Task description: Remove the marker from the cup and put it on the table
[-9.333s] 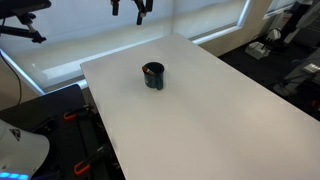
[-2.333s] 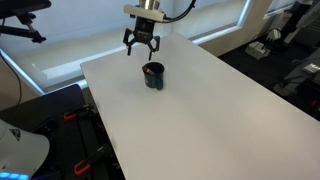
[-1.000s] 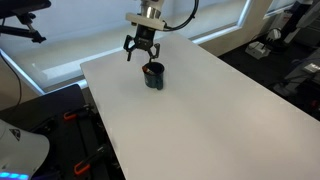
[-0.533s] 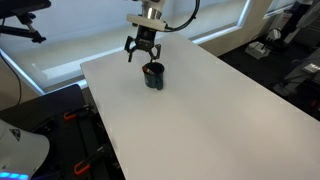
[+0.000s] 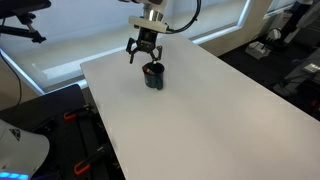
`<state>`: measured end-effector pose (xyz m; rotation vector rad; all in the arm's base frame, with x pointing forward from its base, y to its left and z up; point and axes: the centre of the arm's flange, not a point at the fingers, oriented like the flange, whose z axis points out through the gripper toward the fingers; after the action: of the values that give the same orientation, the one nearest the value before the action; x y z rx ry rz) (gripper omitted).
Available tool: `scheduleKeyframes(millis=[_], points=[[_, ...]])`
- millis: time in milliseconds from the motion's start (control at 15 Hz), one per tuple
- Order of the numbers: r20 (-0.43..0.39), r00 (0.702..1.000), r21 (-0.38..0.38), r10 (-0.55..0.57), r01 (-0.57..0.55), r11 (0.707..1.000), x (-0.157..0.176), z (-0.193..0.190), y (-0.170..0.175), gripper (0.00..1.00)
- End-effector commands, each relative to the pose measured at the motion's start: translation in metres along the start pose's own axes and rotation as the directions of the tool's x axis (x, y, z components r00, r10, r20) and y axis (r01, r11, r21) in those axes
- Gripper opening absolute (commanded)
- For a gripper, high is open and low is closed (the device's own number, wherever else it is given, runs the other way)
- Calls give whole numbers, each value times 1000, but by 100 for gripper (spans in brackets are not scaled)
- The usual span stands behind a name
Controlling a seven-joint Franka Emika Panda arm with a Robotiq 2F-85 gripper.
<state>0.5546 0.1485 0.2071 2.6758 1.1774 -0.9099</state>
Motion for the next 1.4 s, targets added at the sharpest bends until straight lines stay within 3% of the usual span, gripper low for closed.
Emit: scheduleKeyframes(millis=[0,467,1000,1333], points=[[1,1000,0,0,0,1000,0,0,0,100],[4,1000,-26,-5,5,1000,4,-1,8,100],[11,1000,-1,0,0,1000,1,5,3,100],[-7,1000,-32,-6,6,999,10,8,24,100]])
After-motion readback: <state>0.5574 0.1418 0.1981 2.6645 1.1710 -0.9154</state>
